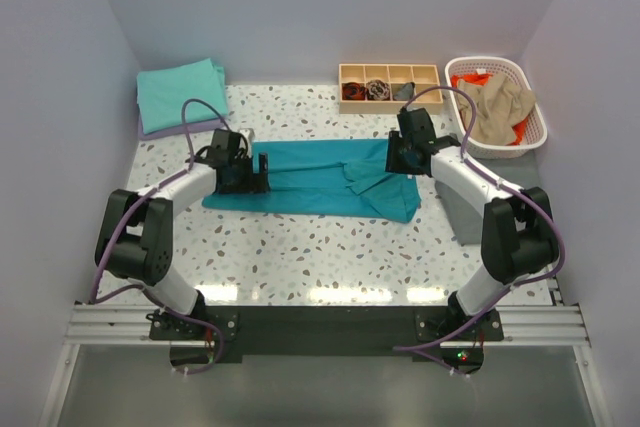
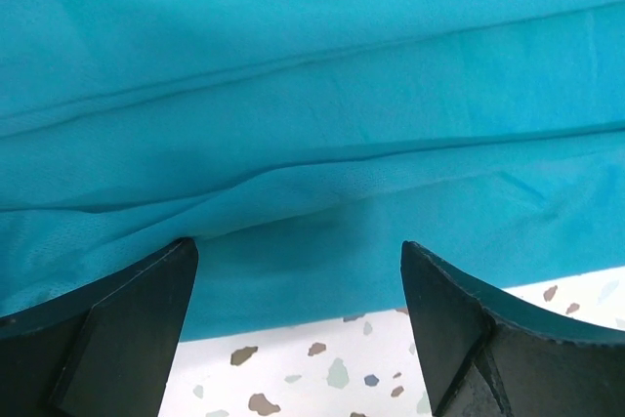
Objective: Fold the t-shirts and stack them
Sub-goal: Fold the tshirt
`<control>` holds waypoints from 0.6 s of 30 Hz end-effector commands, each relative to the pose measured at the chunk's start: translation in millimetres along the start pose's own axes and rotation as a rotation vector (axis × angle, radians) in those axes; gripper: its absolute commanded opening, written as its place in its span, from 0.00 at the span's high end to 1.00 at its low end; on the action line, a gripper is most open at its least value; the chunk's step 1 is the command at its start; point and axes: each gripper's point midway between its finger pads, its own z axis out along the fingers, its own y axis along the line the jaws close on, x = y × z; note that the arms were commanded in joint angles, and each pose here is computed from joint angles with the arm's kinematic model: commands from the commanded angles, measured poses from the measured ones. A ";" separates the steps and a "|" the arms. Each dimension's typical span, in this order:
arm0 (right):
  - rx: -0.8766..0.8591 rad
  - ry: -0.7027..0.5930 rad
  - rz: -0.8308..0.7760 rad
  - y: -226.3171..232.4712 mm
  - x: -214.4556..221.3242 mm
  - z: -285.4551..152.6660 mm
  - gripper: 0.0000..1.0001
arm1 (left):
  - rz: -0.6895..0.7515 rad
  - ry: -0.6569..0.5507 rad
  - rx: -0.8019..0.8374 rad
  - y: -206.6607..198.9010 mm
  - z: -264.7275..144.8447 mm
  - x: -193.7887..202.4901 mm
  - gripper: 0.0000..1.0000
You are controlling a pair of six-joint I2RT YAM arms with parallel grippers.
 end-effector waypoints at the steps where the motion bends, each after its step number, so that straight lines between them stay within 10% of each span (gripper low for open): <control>1: -0.011 -0.002 0.003 1.6 -2.3 0.9 0.56 | -0.001 -0.093 -0.041 3.8 4.6 -24.4 0.10; 18: -0.096 0.062 -0.009 17.0 8.2 3.6 0.56 | -0.015 -0.363 -0.206 26.1 -10.8 -94.0 0.08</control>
